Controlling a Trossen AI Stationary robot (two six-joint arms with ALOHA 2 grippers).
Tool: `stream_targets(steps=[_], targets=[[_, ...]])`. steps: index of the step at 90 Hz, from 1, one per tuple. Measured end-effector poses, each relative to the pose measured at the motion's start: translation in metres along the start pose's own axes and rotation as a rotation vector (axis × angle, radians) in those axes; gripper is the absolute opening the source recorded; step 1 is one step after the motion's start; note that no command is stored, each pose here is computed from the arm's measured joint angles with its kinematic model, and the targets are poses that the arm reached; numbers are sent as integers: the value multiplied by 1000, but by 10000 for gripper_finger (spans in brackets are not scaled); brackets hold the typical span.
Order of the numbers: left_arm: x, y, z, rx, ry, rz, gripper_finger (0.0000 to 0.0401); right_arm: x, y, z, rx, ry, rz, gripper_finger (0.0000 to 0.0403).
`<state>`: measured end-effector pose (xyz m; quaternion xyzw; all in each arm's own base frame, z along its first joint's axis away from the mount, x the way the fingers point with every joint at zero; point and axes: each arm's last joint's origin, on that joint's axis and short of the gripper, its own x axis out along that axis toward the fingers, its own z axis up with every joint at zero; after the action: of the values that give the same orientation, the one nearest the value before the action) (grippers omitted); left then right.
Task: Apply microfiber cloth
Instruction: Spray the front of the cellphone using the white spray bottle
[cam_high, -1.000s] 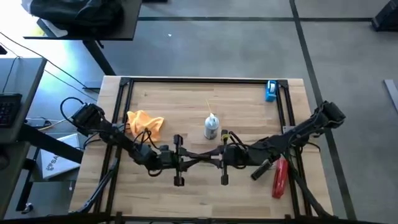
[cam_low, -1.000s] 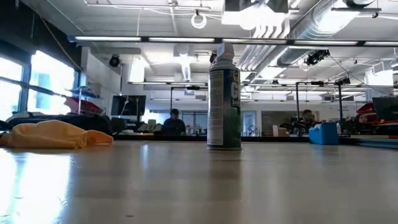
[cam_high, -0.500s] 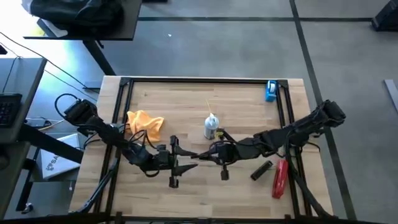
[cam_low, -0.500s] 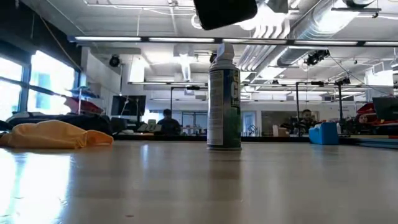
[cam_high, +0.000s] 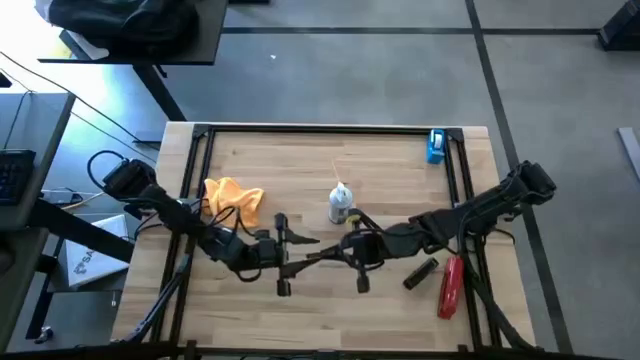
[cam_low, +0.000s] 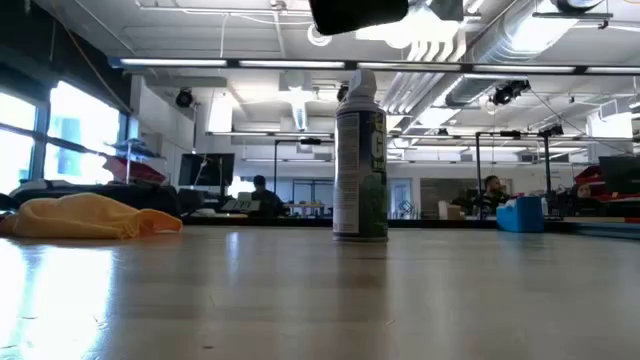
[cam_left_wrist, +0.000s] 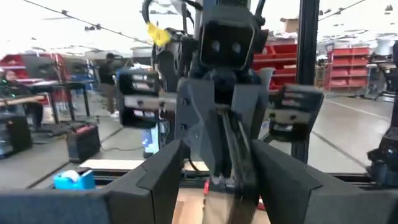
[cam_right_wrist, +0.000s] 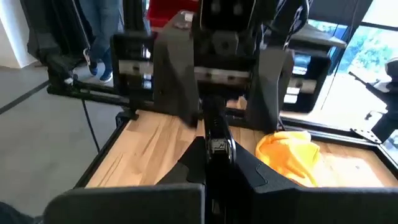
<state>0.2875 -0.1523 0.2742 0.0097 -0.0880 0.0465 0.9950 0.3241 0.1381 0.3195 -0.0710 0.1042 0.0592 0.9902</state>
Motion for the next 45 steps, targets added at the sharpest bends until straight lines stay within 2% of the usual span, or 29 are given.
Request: stream_targets(steps=[16,30,45], targets=[[-8,7,-6,-47,-80,-8,166,0,0,1,5,-14,-7,0],[-18,13,-16,-85,-149,-9,138,0,-2,2,7,-16,-21,0],[-15,11,-27,-68,-209,-41,112,1,-5,2,20,-25,-28,0]])
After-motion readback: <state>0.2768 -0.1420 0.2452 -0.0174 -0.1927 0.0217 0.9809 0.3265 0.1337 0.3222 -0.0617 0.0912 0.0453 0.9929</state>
